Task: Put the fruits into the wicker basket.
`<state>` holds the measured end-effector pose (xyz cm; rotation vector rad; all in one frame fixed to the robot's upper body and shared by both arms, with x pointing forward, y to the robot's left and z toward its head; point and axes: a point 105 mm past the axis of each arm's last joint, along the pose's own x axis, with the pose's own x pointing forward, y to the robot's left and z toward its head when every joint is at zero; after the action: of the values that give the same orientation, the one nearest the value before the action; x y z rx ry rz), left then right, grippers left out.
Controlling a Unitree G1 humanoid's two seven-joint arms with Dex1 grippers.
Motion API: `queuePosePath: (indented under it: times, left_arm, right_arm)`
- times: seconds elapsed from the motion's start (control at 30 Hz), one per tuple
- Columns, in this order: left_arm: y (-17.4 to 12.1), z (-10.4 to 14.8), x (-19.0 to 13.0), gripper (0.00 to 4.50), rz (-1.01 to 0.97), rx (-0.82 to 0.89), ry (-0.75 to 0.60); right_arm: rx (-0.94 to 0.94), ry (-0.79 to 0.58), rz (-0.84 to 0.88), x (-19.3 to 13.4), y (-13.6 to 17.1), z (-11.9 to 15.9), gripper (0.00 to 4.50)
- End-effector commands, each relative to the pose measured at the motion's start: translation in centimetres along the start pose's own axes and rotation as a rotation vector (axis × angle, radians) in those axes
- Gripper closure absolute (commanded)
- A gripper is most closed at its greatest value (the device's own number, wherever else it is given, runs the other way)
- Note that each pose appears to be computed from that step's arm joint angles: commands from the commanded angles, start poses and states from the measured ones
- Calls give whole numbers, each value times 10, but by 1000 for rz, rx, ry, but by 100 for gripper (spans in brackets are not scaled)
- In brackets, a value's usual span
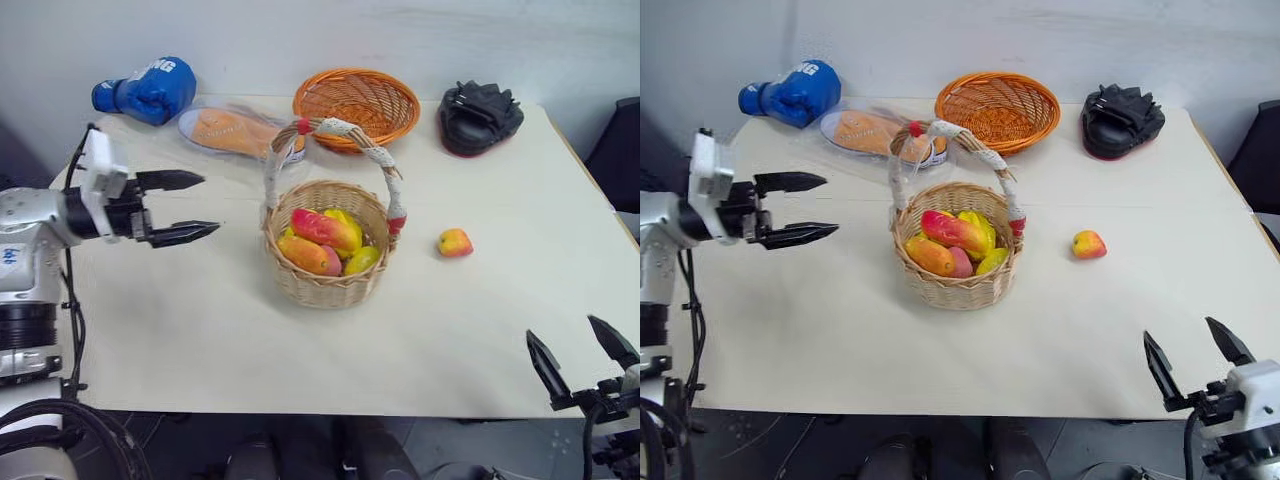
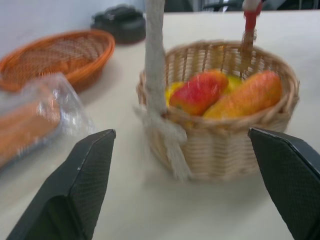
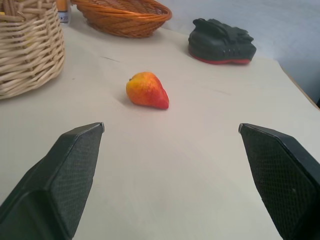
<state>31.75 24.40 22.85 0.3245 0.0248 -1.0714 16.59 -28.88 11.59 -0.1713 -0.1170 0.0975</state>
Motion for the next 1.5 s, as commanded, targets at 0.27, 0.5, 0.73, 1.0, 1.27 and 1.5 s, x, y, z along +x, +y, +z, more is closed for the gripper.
queuePosePath:
  times: [0.27, 0.5, 0.73, 1.0, 1.27, 1.5]
  left_arm:
    - [-45, 11, 13, 4, -100, 2, -131]
    - [-59, 21, 37, 4, -134, 19, -198]
    - [-63, 19, 50, 4, -160, 55, -200]
    - [-66, 14, 50, 4, -157, 38, -180]
    - [-59, 14, 46, 0, -149, 44, -164]
    - [-61, 11, 46, 0, -133, 7, -166]
  right_arm:
    - [15, -40, 347, 106, 21, 42, 0]
    - [61, 124, 398, 181, 19, 38, 0]
    - [-21, 243, 401, 224, 13, 14, 0]
    - [-45, 314, 450, 244, 22, -2, 0]
    - [-25, 232, 447, 244, 18, 9, 137]
    - [-100, -88, 766, 190, 47, 62, 151]
